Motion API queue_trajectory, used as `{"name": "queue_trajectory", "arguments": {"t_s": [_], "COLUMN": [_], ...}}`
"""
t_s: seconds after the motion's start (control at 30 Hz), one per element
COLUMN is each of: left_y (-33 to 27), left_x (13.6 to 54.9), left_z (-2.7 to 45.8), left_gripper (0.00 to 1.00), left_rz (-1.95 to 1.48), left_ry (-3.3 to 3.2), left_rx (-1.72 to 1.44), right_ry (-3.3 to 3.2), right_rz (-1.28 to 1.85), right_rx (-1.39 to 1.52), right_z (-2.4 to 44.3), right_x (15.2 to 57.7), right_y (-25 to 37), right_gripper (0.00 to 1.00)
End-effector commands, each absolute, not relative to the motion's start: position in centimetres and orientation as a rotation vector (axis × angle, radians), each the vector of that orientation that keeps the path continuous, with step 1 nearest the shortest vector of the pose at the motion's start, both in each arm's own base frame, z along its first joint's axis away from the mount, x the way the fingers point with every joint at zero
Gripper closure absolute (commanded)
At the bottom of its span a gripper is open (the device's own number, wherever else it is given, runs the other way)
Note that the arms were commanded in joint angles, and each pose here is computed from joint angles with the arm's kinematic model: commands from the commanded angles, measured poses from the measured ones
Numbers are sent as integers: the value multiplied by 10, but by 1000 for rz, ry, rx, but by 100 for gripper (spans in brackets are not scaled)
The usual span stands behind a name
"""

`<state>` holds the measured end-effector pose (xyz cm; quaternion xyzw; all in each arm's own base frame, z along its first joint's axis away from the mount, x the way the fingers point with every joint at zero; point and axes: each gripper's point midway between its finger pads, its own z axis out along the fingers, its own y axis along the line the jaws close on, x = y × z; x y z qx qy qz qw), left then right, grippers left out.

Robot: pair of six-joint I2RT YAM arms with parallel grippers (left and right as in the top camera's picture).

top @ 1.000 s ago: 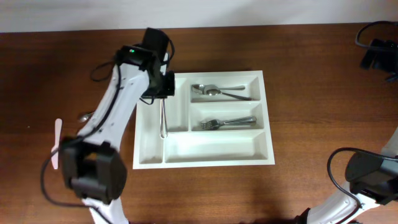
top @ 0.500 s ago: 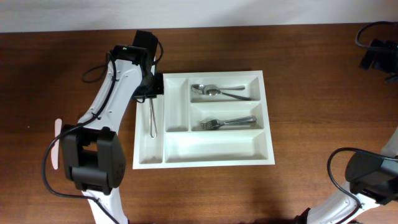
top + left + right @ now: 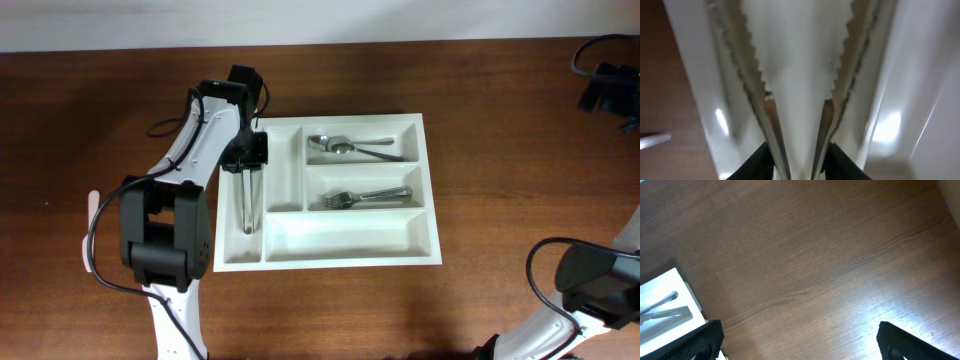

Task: Pack container
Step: 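Carry the knives with the left gripper into the tray's left compartment, then lower the knives into the left compartment and open the left gripper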

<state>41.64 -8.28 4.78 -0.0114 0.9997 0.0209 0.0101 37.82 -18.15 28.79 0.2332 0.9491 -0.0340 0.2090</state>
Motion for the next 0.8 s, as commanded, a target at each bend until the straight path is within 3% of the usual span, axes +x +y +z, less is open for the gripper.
{"name": "queue_trajectory", "arguments": {"t_s": [0.0,0.07,0.1,0.13,0.23,0.3,0.33,0.63,0.77], "left_y": [-75,-69,-64,-59,-55,-54,-54,-56,-57], "left_x": [424,428,433,434,432,431,430,433,437], "left_z": [80,105,131,161,193,208,209,209,194], "left_gripper": [66,65,55,18,22,14,15,18,24], "left_rz": [125,173,208,234,241,228,227,210,220], "left_ry": [3080,3047,3004,2956,2909,2887,2886,2875,2895], "left_rx": [-33,-36,-42,-49,-58,-66,-66,-67,-65], "right_ry": [2637,2637,2637,2637,2637,2637,2637,2637,2643], "right_rz": [-103,-103,-103,-103,-103,-103,-103,-103,-101], "right_rx": [670,670,670,670,670,671,671,671,672], "right_z": [288,288,288,288,288,288,288,288,287], "right_x": [378,377,377,377,377,377,377,377,376], "right_y": [-184,-184,-184,-184,-184,-184,-184,-184,-183], "right_gripper": [1,1,1,1,1,1,1,1,1]}}
